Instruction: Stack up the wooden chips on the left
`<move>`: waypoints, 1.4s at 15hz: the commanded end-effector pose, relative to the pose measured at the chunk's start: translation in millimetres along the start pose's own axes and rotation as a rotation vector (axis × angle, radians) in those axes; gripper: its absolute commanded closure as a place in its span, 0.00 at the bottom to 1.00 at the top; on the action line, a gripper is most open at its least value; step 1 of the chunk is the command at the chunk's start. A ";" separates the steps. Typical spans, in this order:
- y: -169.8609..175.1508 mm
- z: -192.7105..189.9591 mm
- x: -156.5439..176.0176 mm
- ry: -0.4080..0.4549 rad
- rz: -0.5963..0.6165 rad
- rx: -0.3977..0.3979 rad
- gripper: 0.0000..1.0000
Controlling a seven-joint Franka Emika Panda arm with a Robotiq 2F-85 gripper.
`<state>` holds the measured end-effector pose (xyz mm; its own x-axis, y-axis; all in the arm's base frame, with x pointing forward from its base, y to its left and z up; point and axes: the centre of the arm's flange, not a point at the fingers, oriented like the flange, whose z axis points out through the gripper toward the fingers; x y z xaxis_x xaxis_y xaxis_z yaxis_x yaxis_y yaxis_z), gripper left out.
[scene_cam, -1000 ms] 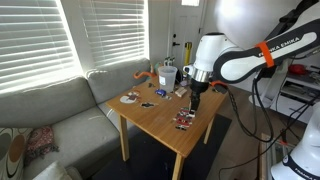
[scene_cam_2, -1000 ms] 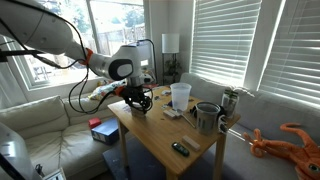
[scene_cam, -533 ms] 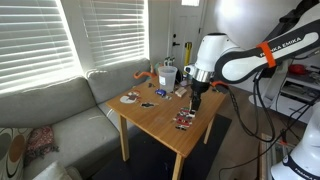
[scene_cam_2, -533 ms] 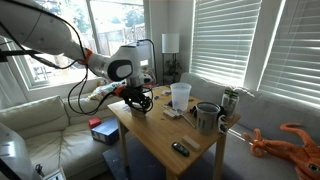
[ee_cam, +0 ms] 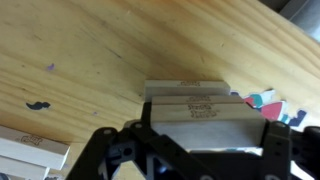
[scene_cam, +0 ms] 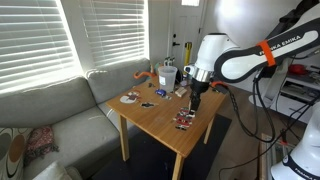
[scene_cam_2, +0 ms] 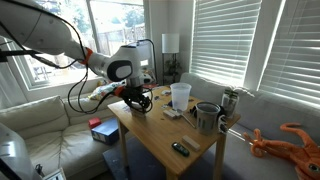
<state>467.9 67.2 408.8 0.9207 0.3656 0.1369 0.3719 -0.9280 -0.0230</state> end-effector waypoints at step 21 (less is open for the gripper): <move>7.7 -0.8 -17.5 0.019 -0.004 0.042 0.00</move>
<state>463.2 56.7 403.5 0.9205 0.3670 0.1341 0.3759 -0.9255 -0.0470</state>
